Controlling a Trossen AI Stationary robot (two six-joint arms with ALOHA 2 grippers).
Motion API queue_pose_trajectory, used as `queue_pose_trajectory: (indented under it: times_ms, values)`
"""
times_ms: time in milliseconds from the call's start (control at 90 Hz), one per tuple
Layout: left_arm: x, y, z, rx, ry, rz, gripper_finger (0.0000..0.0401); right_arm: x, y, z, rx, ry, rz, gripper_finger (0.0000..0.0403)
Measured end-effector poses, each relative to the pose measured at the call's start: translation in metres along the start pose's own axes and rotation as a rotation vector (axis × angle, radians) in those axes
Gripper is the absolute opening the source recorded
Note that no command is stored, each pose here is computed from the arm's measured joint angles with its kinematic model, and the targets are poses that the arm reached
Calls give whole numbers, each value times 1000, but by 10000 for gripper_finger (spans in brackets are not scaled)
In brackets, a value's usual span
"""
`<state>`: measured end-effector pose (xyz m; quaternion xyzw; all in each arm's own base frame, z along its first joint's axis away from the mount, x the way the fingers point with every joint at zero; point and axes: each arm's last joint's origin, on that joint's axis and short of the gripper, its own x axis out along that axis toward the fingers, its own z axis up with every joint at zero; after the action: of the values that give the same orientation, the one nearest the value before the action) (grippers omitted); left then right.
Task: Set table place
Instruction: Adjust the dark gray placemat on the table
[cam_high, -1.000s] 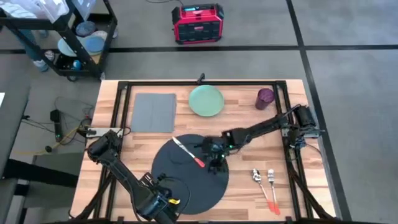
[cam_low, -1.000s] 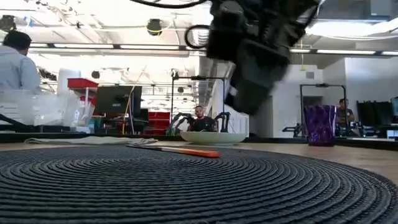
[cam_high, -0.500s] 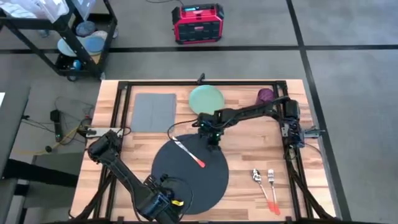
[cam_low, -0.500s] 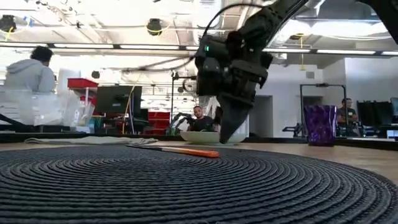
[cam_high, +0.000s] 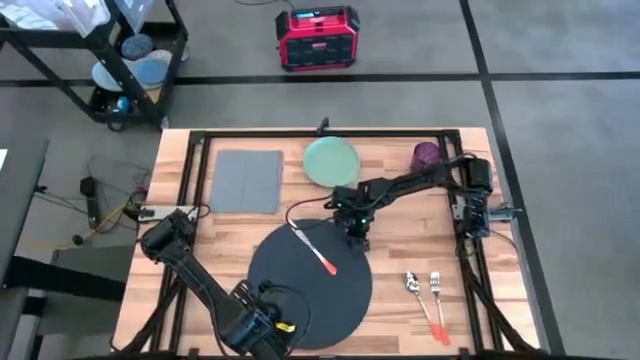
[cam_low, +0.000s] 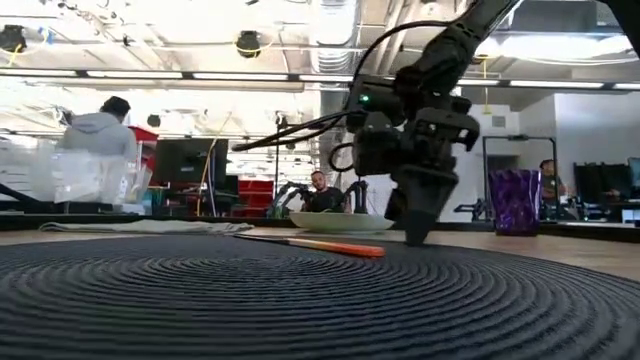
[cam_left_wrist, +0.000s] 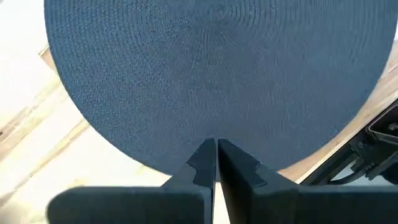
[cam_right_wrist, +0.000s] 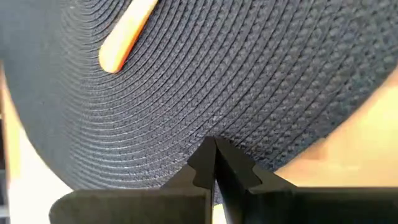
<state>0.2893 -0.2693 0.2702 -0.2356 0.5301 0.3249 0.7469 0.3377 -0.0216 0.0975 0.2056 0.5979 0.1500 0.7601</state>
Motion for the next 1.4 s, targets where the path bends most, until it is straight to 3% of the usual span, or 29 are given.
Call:
queue_pose_trajectory:
  times_ms: [167, 278, 456, 544, 833, 1056, 1178, 1400]
  values:
    - [0, 0, 0, -5, 0, -1, 0, 4, 8, -3, 70, -91, 9, 0]
    - [0, -2, 0, -79, 2, -22, 0, 6, 11, -3, 103, -96, 12, 0]
    - [9, -22, -18, -196, -16, -190, 0, -7, 16, 0, 77, -146, -3, 0]
    - [27, -23, -34, -224, -6, -204, 0, -24, 15, -1, 93, -179, -37, 0]
    - [54, 0, -53, -182, 20, -23, 0, -114, 23, -8, 55, -359, -126, 0]
    - [93, -5, -50, -398, -102, -169, 0, -154, 18, -32, 69, -354, -232, 0]
    - [104, -4, -41, -380, -108, -167, 0, -167, 14, -41, 71, -359, -266, 0]
    - [122, 6, -39, -215, -18, -104, 0, -182, 15, -52, 59, -366, -282, 0]
